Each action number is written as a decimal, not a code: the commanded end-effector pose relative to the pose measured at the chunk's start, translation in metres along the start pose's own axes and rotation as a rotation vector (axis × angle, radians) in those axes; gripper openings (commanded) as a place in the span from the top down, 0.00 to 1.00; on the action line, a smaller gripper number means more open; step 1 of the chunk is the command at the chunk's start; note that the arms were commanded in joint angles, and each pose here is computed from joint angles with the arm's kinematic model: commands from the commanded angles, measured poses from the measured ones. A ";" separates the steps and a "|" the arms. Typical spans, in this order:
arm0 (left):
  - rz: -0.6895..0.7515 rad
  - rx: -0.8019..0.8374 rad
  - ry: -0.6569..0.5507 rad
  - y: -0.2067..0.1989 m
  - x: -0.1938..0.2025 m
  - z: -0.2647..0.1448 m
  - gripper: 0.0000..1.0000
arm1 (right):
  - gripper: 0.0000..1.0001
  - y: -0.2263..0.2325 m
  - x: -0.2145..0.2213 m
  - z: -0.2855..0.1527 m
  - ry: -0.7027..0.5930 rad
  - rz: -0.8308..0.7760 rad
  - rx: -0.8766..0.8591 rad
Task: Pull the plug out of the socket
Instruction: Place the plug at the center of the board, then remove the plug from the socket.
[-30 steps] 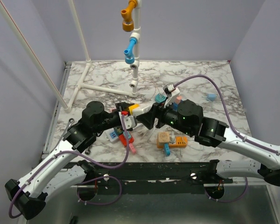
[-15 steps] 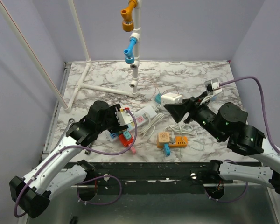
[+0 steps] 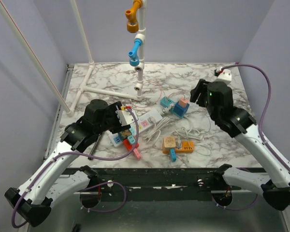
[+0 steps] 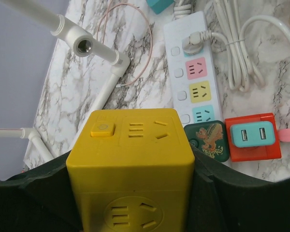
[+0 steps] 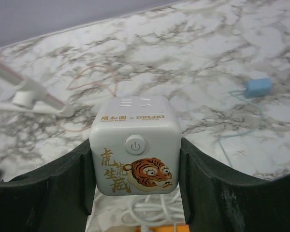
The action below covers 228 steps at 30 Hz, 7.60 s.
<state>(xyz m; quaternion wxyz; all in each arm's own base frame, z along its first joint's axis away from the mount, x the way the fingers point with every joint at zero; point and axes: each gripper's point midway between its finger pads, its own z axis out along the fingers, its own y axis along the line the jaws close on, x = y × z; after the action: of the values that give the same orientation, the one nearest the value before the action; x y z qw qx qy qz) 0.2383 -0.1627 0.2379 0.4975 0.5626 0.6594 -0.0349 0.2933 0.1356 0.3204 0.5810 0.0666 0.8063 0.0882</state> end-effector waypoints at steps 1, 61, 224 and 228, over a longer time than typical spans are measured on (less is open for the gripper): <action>-0.026 -0.029 -0.086 0.009 -0.027 -0.024 1.00 | 0.99 -0.025 0.009 0.048 0.071 0.102 0.045; -0.088 0.258 -0.538 -0.033 -0.132 -0.107 1.00 | 0.00 -0.095 0.027 0.097 0.192 0.255 0.161; -0.098 0.454 -0.541 -0.071 -0.082 -0.091 0.09 | 1.00 0.260 0.121 -0.120 0.009 -0.968 -1.214; -0.106 0.469 -0.551 -0.066 -0.090 -0.092 0.23 | 0.99 0.260 0.126 -0.119 0.018 -0.972 -1.217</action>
<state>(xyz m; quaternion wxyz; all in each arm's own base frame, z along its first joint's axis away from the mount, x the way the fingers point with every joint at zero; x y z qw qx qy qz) 0.1157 -0.1900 0.2972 0.4982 0.5935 0.5210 -0.3579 0.1448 0.3952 0.2711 0.4440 -0.6424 0.5830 0.2244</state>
